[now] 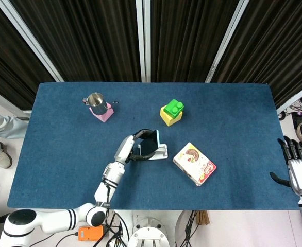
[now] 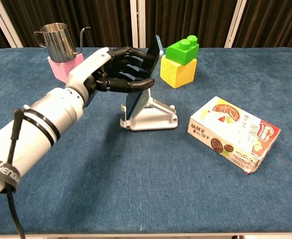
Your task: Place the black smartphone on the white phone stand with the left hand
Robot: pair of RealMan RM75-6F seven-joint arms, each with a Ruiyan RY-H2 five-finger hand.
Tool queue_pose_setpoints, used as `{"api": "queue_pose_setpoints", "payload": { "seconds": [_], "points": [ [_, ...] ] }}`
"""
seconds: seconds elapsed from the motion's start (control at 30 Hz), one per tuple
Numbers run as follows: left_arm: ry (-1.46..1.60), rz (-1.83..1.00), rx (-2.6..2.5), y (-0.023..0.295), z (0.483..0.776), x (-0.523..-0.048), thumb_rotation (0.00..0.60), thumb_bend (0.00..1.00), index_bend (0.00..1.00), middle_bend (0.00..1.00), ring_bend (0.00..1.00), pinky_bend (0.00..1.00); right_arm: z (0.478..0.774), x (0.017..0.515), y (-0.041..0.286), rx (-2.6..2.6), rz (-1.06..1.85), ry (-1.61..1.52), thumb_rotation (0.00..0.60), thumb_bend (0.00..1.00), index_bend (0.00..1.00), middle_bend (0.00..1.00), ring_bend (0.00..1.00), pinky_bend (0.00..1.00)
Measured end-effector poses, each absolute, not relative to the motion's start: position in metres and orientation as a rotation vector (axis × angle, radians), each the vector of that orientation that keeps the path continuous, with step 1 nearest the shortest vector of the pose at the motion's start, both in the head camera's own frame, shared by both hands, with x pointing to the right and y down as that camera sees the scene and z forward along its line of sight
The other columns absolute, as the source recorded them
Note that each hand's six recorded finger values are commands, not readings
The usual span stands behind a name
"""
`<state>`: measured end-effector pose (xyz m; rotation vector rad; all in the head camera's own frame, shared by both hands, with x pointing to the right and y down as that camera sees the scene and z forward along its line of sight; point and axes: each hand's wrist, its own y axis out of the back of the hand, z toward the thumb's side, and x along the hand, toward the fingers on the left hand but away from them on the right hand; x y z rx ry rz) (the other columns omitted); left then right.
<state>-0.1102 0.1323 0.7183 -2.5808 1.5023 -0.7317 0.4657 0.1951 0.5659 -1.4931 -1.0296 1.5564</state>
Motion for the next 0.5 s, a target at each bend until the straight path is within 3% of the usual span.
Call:
{"api": "queue_pose_setpoints", "payload": {
  "seconds": [0.5],
  "points": [
    [1.481, -0.723, -2.573, 0.1359, 0.7291, -0.1065, 0.6, 0.21, 0.5, 0.55, 0.39, 0.34, 0.5677, 0.4675, 0.1953, -1.494, 1.562, -1.034, 0.6, 0.31, 0.0, 0.05, 0.0, 0.05]
  ]
}}
